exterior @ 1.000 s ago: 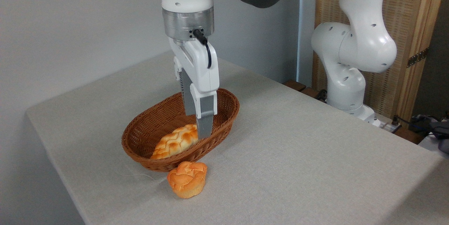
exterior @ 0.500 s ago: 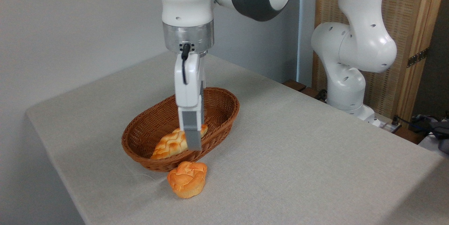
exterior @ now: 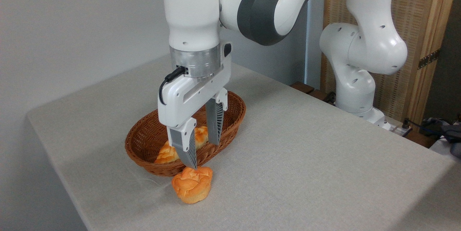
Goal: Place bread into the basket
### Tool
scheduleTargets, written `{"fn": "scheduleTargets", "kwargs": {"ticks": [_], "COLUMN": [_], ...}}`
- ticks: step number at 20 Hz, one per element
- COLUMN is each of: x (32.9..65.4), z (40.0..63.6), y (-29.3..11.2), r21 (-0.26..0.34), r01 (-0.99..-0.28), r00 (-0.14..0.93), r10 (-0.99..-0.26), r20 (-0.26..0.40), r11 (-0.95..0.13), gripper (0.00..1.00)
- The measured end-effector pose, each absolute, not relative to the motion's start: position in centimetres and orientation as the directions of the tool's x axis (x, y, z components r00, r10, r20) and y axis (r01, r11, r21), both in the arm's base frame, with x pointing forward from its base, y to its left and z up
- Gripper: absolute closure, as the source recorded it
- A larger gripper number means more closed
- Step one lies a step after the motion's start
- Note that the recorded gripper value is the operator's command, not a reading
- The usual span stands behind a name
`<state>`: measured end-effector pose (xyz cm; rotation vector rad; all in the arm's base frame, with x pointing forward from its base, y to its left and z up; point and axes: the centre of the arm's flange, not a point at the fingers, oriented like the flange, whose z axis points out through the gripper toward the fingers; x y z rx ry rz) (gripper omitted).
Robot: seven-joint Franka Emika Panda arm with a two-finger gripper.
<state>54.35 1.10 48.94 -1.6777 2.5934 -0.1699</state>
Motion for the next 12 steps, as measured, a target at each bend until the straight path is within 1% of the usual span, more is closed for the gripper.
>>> {"fn": "scheduleTargets", "kwargs": {"ticks": [3,6,9,12], "x": [55.1,56.2,56.8,56.9], "z": [47.9,46.4,45.0,44.2], "y": [1.2,1.2,1.2,1.2], "r21": [-0.129,-0.148,-0.139,-0.128], "r01": [-0.864,-0.826,-0.801,-0.788], "r00": [-0.491,-0.546,-0.584,-0.604], "r10": [-0.871,-0.837,-0.811,-0.797], "r20": [-0.001,-0.027,-0.032,-0.027], "r11": [0.487,0.543,0.583,0.602], "gripper": [0.00,0.00,0.00,0.00]}}
